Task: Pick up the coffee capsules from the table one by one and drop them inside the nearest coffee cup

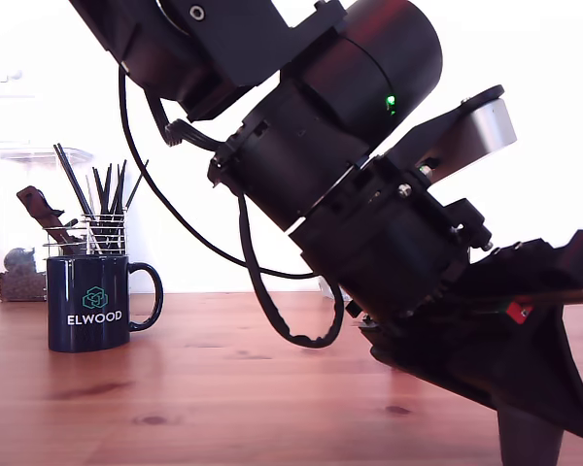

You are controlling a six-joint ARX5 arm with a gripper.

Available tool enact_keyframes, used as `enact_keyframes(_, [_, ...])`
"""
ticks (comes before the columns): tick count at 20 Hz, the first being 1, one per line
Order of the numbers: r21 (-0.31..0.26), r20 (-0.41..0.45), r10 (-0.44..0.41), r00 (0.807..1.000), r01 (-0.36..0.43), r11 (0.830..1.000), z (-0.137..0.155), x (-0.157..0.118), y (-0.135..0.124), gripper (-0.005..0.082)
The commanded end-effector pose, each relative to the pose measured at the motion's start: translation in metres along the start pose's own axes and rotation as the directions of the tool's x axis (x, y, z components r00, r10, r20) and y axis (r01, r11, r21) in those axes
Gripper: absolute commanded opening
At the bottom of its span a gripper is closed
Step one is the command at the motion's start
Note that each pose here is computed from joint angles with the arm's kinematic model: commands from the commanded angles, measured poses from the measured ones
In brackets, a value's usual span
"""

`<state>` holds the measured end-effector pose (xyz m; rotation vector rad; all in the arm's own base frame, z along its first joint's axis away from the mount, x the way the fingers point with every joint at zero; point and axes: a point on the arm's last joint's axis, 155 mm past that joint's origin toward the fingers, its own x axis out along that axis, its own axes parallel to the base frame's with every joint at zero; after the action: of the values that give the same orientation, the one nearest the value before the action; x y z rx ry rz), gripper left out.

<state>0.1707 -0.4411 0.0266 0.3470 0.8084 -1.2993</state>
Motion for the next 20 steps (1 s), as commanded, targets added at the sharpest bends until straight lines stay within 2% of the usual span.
enact_keyframes(1, [0.005,0.016,0.012,1.0,-0.012,1.0,0.008,-0.011,0.001,0.0251])
enact_keyframes(5, [-0.015,0.036,0.059,0.998,-0.058,0.998,0.022,-0.042,0.012,0.0251])
enact_keyframes(11, [-0.055,0.072,0.168,0.983,-0.165,0.985,0.037,-0.092,0.046,0.0251])
enact_keyframes(16, [-0.096,0.133,0.272,0.953,-0.26,0.961,0.049,-0.136,0.074,0.0251])
enact_keyframes(20, [-0.151,0.175,0.354,0.919,-0.33,0.932,0.039,-0.175,0.102,0.0251])
